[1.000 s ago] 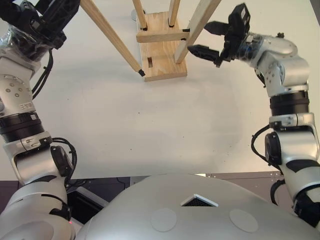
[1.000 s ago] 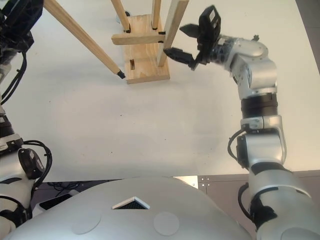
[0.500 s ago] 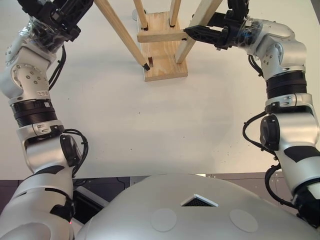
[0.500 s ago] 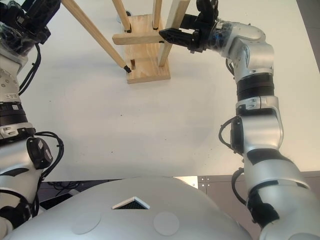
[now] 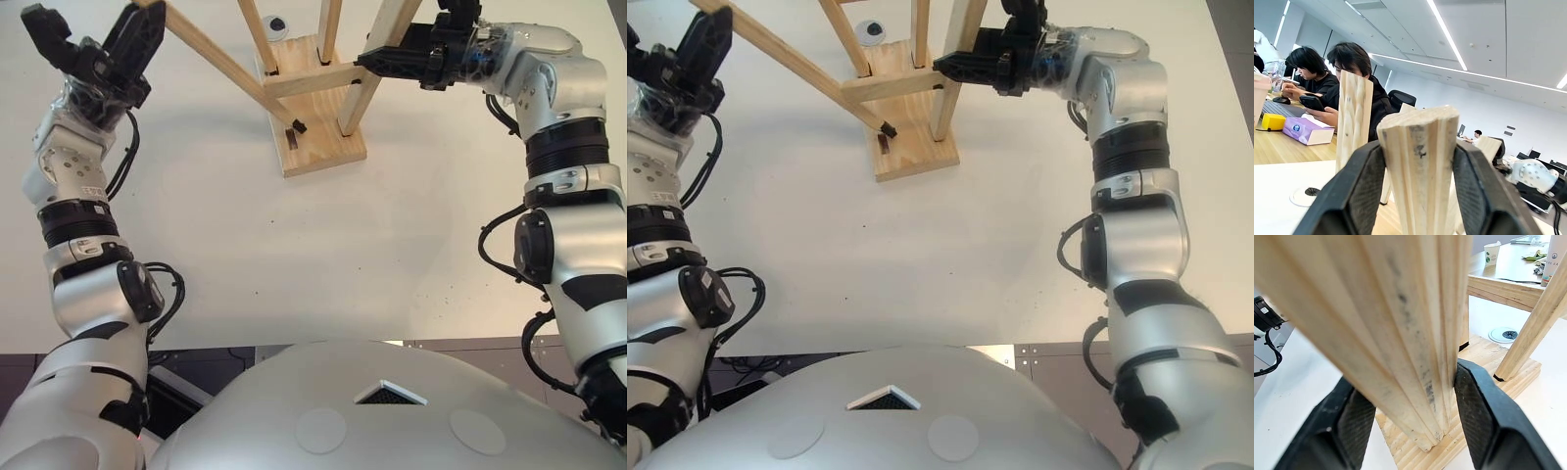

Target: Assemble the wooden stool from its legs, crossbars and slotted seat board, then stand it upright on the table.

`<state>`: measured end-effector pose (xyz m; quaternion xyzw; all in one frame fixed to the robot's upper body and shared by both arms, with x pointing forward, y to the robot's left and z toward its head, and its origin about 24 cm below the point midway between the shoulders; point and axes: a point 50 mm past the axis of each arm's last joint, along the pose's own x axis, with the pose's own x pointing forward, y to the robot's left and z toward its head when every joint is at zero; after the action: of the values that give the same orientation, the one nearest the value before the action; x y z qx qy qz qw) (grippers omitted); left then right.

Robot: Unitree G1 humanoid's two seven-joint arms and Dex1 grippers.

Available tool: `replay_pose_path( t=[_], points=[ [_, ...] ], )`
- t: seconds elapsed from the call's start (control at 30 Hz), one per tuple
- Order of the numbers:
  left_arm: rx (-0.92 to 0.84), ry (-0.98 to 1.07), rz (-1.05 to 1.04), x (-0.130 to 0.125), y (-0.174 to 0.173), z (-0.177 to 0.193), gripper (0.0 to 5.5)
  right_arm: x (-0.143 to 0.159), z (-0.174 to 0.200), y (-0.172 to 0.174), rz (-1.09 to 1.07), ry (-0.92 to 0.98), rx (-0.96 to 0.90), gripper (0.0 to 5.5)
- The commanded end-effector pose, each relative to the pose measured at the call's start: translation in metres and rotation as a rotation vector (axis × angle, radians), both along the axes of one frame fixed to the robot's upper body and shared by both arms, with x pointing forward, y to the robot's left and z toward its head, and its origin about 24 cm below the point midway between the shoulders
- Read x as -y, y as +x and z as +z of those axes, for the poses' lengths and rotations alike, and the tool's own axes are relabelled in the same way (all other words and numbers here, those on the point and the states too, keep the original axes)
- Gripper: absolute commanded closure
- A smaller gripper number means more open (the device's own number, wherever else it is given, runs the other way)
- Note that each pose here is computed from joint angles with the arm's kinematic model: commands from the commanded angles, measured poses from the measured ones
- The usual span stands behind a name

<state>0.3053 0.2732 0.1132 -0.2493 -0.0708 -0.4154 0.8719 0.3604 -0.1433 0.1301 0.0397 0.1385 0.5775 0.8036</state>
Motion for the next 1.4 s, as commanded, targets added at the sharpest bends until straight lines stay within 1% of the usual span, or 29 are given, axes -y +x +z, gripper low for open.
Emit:
replay_pose_path(
  t=[0.03, 0.17, 0.3, 0.47, 0.73, 0.97, 1.2, 1.4],
  points=[
    [-0.036, 0.123, -0.054, -0.004, -0.012, -0.005, 3.51, 0.002, -0.006, -0.001, 0.000, -0.023, -0.043, 3.21],
    [-0.024, 0.185, -0.072, -0.013, -0.020, 0.001, 3.51, 0.002, -0.007, 0.000, -0.007, -0.018, -0.044, 3.21],
    [0.007, 0.292, -0.139, -0.015, -0.022, 0.019, 3.51, 0.002, -0.009, 0.000, -0.023, -0.024, -0.042, 3.21],
    [0.041, 0.376, -0.180, -0.017, -0.025, 0.038, 3.51, 0.002, -0.017, -0.004, -0.039, -0.029, -0.046, 3.26],
    [0.044, 0.501, -0.222, -0.016, -0.017, 0.051, 3.51, 0.000, -0.022, -0.007, -0.047, -0.025, -0.049, 3.30],
    [0.068, 0.553, -0.216, -0.021, -0.007, 0.069, 3.51, -0.002, -0.027, -0.012, -0.044, -0.021, -0.057, 3.30],
    [0.028, 0.694, -0.385, -0.001, -0.001, 0.062, 3.51, 0.000, -0.031, -0.014, -0.066, -0.015, -0.057, 3.30],
    [0.039, 0.762, -0.430, 0.012, 0.013, 0.072, 3.51, -0.001, -0.036, -0.017, -0.089, 0.004, -0.059, 3.32]
  ],
)
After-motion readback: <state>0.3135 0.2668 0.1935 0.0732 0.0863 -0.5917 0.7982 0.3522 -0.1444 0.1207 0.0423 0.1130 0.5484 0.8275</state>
